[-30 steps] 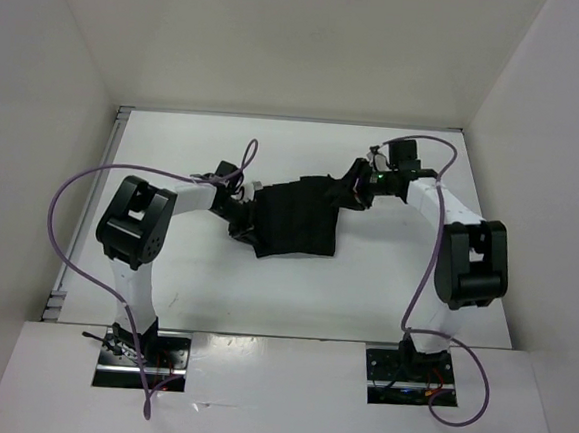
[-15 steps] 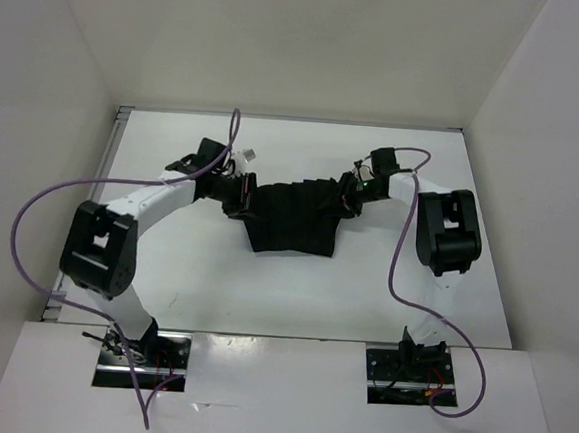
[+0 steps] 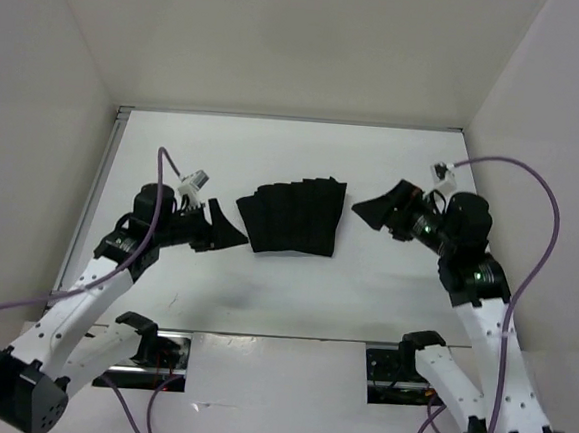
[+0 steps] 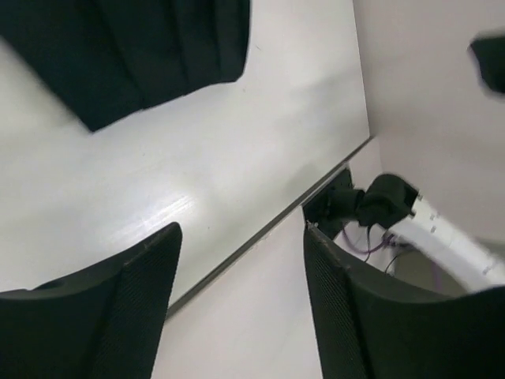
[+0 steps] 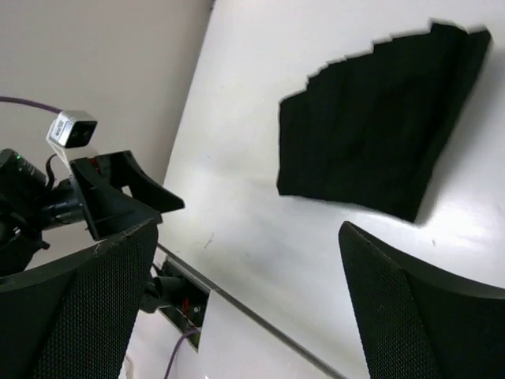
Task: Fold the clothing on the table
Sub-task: Fold the skirt
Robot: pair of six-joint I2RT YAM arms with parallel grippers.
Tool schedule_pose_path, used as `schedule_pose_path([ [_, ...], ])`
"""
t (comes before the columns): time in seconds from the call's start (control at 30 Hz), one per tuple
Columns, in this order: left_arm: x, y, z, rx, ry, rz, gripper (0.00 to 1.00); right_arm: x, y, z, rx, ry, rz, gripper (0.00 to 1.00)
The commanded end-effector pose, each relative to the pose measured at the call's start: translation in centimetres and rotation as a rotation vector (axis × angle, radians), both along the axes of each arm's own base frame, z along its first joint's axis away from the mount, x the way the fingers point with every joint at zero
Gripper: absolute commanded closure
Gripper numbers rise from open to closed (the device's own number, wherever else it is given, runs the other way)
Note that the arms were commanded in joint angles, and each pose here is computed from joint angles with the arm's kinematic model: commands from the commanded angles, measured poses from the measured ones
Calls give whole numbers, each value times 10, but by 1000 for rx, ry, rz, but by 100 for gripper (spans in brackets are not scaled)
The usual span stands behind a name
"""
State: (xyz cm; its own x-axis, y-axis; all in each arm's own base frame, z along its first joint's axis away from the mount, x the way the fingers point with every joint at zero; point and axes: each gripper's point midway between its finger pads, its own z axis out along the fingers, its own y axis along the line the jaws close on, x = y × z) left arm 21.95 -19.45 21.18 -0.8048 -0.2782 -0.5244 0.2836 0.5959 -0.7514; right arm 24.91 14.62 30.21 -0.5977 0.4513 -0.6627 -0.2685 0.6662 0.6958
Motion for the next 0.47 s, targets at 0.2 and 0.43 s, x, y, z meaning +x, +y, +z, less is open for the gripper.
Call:
schedule_pose_path([
  [0.2,-28,23,32,-165,-77,206,18,-57,-31,-29,189,36,-249,0],
  [0.43,-34,18,25,-157,-52,153,12,-66,-31,-25,224,-8,-242,0],
])
